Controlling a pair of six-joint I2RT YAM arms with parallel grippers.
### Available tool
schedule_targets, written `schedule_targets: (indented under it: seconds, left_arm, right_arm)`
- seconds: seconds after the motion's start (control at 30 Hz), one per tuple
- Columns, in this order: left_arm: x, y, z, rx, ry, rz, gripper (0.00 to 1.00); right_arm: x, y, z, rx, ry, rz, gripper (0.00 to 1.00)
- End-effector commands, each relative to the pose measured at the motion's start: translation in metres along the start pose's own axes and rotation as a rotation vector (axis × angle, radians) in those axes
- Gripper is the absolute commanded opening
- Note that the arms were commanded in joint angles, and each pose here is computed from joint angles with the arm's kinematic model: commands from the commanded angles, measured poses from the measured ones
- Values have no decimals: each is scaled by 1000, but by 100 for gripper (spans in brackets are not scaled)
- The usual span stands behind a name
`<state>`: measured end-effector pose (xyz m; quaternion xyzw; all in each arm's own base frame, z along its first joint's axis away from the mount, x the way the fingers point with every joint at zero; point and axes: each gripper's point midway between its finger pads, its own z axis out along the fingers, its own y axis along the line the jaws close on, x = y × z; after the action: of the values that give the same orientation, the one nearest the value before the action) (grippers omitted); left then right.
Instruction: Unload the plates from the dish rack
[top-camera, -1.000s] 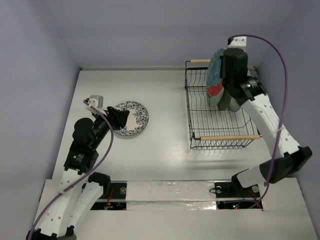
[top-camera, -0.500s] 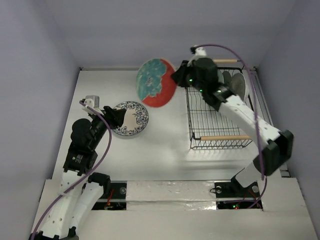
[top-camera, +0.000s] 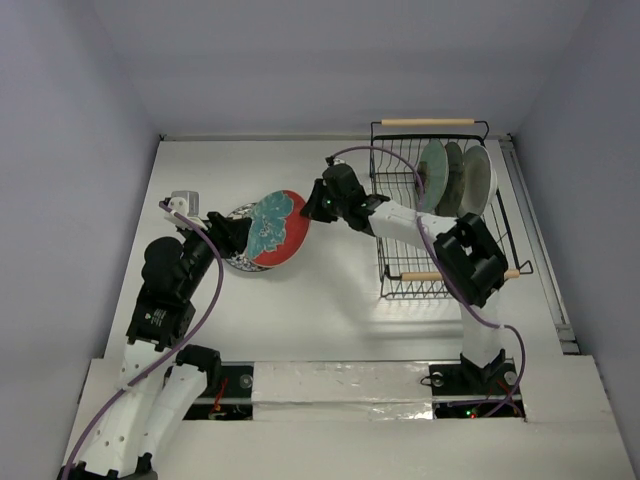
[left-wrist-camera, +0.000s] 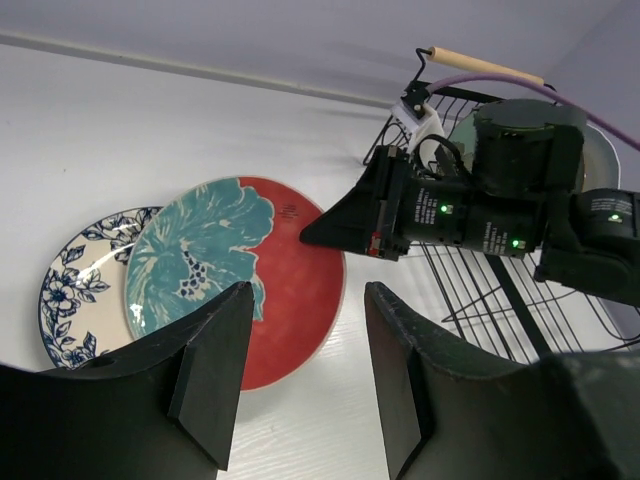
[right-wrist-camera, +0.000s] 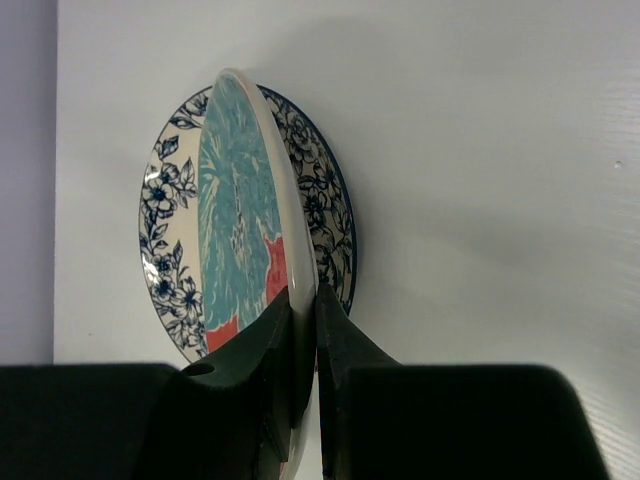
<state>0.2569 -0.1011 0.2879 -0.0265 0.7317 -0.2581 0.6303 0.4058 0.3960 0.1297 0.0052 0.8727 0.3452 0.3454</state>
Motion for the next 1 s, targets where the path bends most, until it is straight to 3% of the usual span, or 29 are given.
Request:
schedule_targets:
  seconds: [0.0,0.13,0.23,0.27,0.63,0.97]
  left_arm:
    - [-21,-8,-2,26,-62,19,45]
    - [-20,-9,-2,32,-57,16,45]
    - [-20,-10,-2,34,-58,16,45]
    - [-20,-10,-2,37,-57,16,45]
    - [-20,-11,-2,41,-57,15,45]
    - [-20,-11,-2,43,-59,14,45]
  right_arm:
    - [-71,96,-25,-316,-237,94,0]
    - [-53,82,-10,-301,-199,132,0]
    - [-32,80,-4,-298,-155,144,11]
    - [-28,76,-1,-289,-147,142,20]
    - [8,67,14,-219,-41,89,35]
    - [25,39,10,-84,16,-21,80]
